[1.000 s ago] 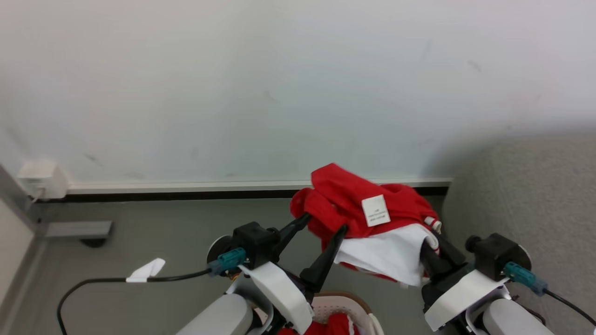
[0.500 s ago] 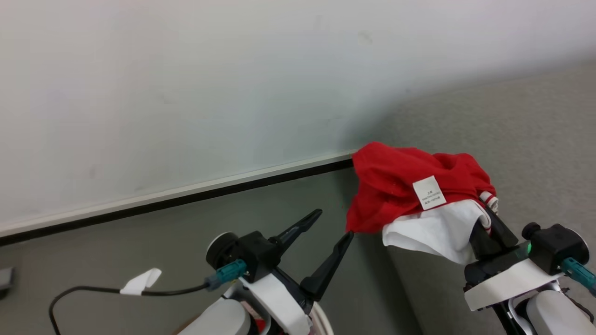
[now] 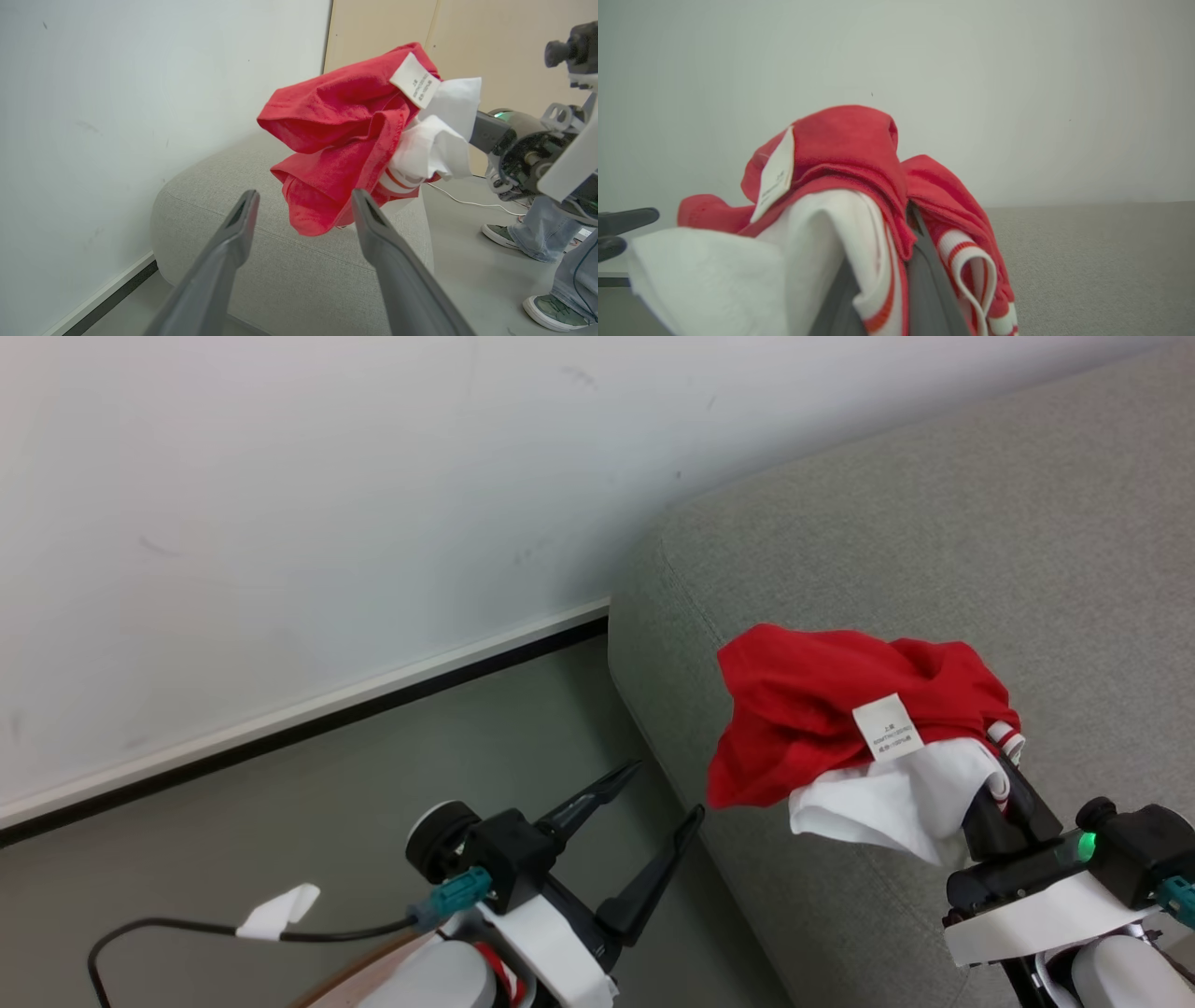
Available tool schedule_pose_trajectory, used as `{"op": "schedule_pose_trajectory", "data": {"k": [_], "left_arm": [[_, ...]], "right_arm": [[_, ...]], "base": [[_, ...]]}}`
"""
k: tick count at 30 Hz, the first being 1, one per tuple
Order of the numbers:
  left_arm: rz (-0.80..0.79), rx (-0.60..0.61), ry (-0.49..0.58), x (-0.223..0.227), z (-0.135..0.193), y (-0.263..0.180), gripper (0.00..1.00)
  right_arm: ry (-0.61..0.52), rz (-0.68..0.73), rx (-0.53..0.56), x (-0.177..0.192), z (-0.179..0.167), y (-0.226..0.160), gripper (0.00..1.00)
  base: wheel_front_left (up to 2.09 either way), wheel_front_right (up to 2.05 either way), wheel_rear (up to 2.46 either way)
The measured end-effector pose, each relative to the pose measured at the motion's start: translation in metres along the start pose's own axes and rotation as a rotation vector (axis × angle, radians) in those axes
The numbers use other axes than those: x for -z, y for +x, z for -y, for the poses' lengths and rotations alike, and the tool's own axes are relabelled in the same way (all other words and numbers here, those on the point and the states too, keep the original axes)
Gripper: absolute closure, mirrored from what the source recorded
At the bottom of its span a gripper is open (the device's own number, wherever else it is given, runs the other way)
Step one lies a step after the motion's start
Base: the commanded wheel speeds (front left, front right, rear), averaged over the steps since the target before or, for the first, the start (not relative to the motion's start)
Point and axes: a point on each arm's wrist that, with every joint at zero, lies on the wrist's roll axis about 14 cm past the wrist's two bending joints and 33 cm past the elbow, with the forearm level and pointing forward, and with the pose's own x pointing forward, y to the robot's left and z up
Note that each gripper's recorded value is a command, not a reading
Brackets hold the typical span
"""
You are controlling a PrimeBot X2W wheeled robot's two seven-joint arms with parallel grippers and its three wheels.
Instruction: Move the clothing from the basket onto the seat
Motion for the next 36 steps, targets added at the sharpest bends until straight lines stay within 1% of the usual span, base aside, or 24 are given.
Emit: {"op": "schedule_pose_trajectory", "data": {"k": [5, 8, 10, 15, 17, 20, 22, 24, 26, 27, 29, 31, 34, 36], "left_arm": [[0.006, 0.020, -0.012, 0.005, -0.003, 0.003, 0.00], [0.012, 0.033, -0.010, 0.008, -0.012, 0.004, 0.00], [0.007, 0.040, -0.006, 0.013, -0.019, 0.004, 0.00], [-0.017, 0.042, -0.007, 0.029, -0.048, 0.001, 0.00], [-0.025, 0.034, -0.008, 0.037, -0.062, -0.001, 0.00], [-0.035, 0.010, -0.035, 0.054, -0.083, -0.008, 0.00], [-0.052, -0.006, -0.055, 0.068, -0.094, -0.014, 0.00], [-0.074, -0.022, -0.072, 0.084, -0.105, -0.021, 0.00], [-0.083, -0.041, -0.092, 0.096, -0.115, -0.028, 0.00], [-0.091, -0.063, -0.110, 0.107, -0.123, -0.035, 0.00], [-0.107, -0.093, -0.124, 0.120, -0.132, -0.044, 0.00], [-0.119, -0.117, -0.137, 0.129, -0.139, -0.052, 0.00], [-0.139, -0.154, -0.155, 0.144, -0.148, -0.064, 0.00], [-0.148, -0.176, -0.161, 0.151, -0.155, -0.071, 0.00]], "right_arm": [[-0.010, 0.008, 0.030, -0.003, 0.010, 0.007, 1.00], [-0.026, 0.052, 0.052, -0.016, 0.019, 0.025, 1.00], [-0.049, 0.058, 0.072, -0.019, 0.028, 0.036, 1.00], [-0.100, 0.090, 0.115, -0.025, 0.049, 0.076, 1.00], [-0.134, 0.084, 0.124, -0.022, 0.058, 0.093, 1.00], [-0.168, 0.083, 0.150, -0.016, 0.074, 0.120, 1.00], [-0.177, 0.076, 0.169, -0.007, 0.081, 0.137, 1.00], [-0.227, 0.024, 0.174, 0.012, 0.092, 0.148, 1.00], [-0.250, 0.008, 0.192, 0.023, 0.103, 0.160, 1.00], [-0.280, -0.001, 0.231, 0.028, 0.122, 0.170, 1.00], [-0.351, -0.037, 0.269, 0.037, 0.143, 0.175, 1.00], [-0.383, -0.068, 0.307, 0.050, 0.160, 0.180, 1.00], [-0.394, -0.097, 0.328, 0.070, 0.169, 0.194, 1.00], [-0.386, -0.156, 0.332, 0.094, 0.171, 0.201, 1.00]], "base": [[0.00, 0.00, 0.00], [0.00, 0.00, 0.00], [0.00, 0.00, 0.00], [0.00, 0.00, 0.00], [0.00, 0.00, 0.00], [0.00, 0.00, 0.00], [0.00, 0.00, 0.00], [0.00, 0.00, 0.00], [0.00, 0.00, 0.00], [0.00, 0.00, 0.00], [0.00, 0.00, 0.00], [0.00, 0.00, 0.00], [0.00, 0.00, 0.00], [0.00, 0.00, 0.00]]}}
